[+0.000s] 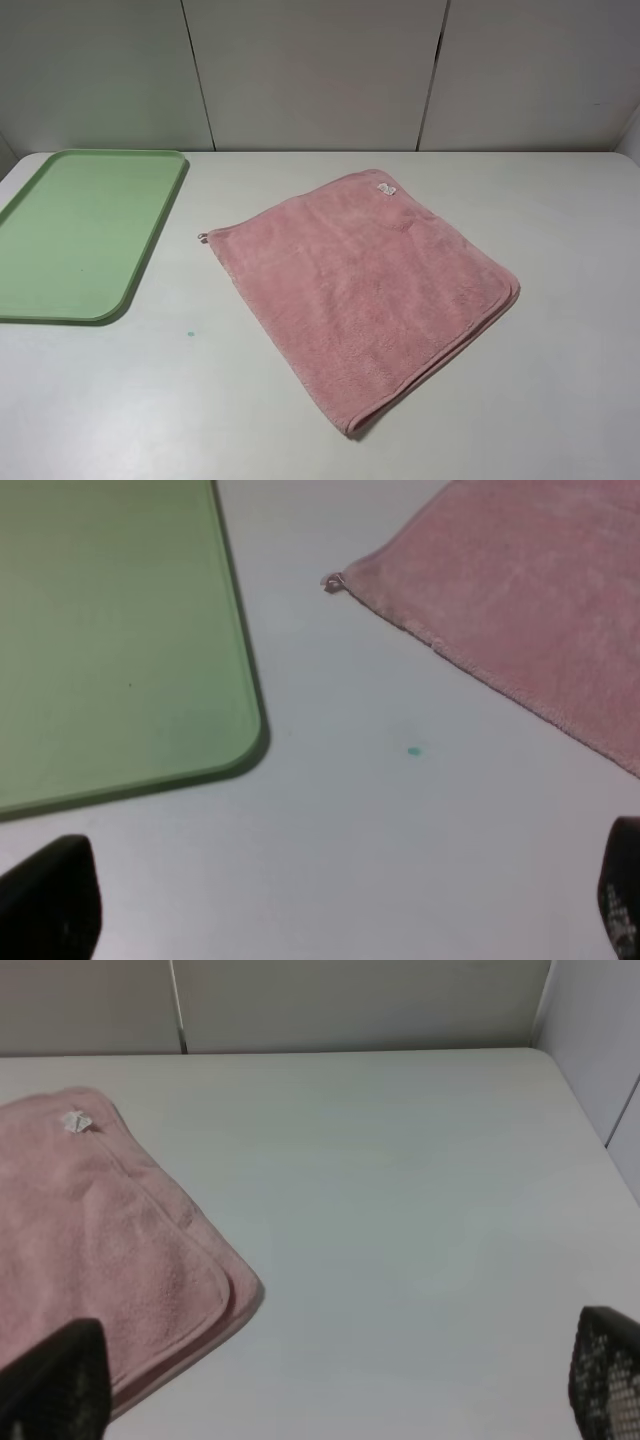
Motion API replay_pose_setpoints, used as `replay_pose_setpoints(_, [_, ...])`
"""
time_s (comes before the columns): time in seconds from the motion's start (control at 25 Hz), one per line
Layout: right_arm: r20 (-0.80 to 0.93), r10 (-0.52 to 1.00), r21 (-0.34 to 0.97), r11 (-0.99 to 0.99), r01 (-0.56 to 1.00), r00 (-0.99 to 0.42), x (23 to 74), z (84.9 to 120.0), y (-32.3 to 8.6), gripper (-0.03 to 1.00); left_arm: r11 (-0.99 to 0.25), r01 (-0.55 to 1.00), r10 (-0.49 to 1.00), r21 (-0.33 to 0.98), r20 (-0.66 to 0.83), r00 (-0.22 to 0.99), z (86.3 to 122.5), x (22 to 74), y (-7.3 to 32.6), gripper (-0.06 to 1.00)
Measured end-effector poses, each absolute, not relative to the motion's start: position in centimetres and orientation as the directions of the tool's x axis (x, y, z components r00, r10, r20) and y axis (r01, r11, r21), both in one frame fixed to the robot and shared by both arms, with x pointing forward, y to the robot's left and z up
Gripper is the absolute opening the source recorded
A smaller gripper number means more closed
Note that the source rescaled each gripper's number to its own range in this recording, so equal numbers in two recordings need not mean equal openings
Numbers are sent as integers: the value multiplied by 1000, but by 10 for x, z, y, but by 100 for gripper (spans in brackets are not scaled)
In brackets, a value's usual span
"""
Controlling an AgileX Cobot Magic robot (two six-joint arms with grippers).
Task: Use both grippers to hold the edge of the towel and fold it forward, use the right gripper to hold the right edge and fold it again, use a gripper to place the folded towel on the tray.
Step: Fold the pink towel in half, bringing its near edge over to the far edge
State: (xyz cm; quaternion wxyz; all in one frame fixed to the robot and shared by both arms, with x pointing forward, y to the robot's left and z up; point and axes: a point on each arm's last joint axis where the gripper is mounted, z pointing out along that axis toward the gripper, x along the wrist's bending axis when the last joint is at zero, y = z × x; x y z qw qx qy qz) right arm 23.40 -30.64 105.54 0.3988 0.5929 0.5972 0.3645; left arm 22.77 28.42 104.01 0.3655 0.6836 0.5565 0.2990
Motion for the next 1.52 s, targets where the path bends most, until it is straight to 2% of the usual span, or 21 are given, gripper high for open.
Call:
replay_pose_setpoints(1.32, [-44, 999, 909, 31, 416, 21, 234, 1056, -306, 100, -118, 541, 979, 832, 6, 204, 1040, 228, 284, 100])
replay_pose_setpoints(1.52, [-41, 999, 893, 29, 449, 17, 240, 1060, -306, 100, -122, 578, 978, 807, -1, 207, 1057, 238, 284, 100])
